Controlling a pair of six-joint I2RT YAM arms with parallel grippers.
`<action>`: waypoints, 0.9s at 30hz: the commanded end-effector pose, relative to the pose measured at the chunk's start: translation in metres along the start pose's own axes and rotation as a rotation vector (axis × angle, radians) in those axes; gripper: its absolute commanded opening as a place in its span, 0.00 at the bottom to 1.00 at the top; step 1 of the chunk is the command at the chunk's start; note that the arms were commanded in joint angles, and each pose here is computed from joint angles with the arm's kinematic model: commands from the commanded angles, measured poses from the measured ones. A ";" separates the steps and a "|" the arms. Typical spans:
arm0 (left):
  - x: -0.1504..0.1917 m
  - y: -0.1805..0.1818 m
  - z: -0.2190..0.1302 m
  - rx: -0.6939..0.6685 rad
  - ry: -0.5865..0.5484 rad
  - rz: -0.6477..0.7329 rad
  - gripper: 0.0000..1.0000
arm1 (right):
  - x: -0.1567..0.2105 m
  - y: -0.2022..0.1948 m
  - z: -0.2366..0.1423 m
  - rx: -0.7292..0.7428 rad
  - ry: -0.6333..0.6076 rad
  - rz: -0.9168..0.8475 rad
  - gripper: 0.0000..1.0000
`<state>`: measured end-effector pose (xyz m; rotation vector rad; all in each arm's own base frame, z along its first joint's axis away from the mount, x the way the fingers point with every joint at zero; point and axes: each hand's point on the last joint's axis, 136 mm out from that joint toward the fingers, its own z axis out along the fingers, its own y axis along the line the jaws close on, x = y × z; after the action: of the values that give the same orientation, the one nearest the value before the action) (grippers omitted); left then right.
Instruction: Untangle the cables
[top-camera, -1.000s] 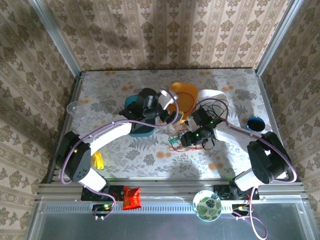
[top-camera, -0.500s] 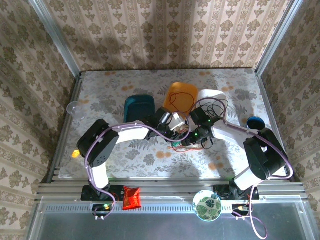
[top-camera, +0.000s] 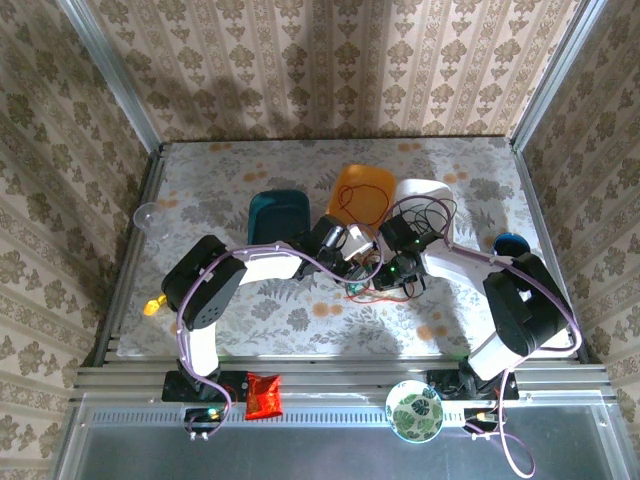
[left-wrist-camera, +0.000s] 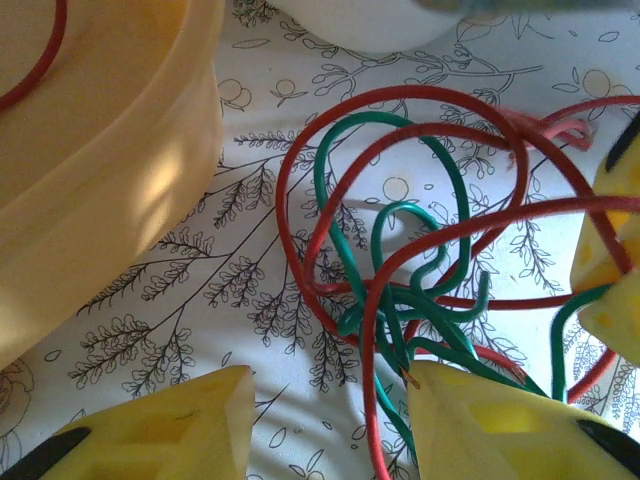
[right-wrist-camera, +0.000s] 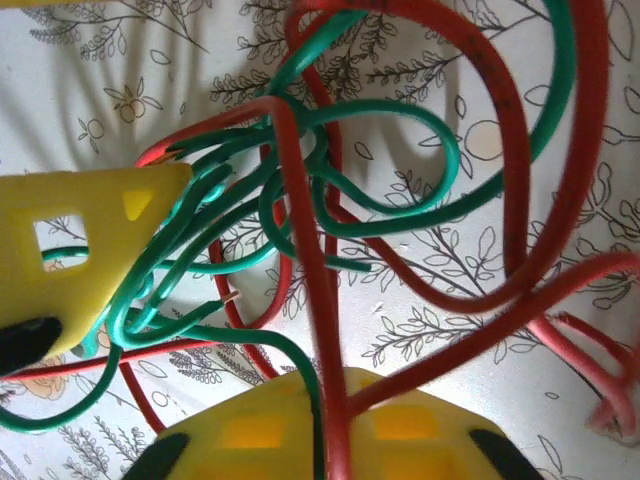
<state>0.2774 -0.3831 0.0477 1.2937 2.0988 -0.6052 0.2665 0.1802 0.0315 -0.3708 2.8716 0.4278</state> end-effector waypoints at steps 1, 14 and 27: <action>0.002 -0.005 -0.001 0.009 -0.003 -0.003 0.48 | -0.008 0.000 -0.005 0.013 -0.037 -0.012 0.06; -0.030 -0.030 -0.028 0.132 -0.086 0.100 0.86 | -0.019 0.006 -0.017 -0.033 -0.091 -0.014 0.04; -0.003 0.001 0.023 0.005 0.013 0.033 0.67 | -0.025 0.022 -0.036 -0.176 -0.132 -0.002 0.04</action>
<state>0.2732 -0.4075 0.0569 1.3696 2.0052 -0.7226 0.2767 0.1740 0.0483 -0.2989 2.8167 0.4982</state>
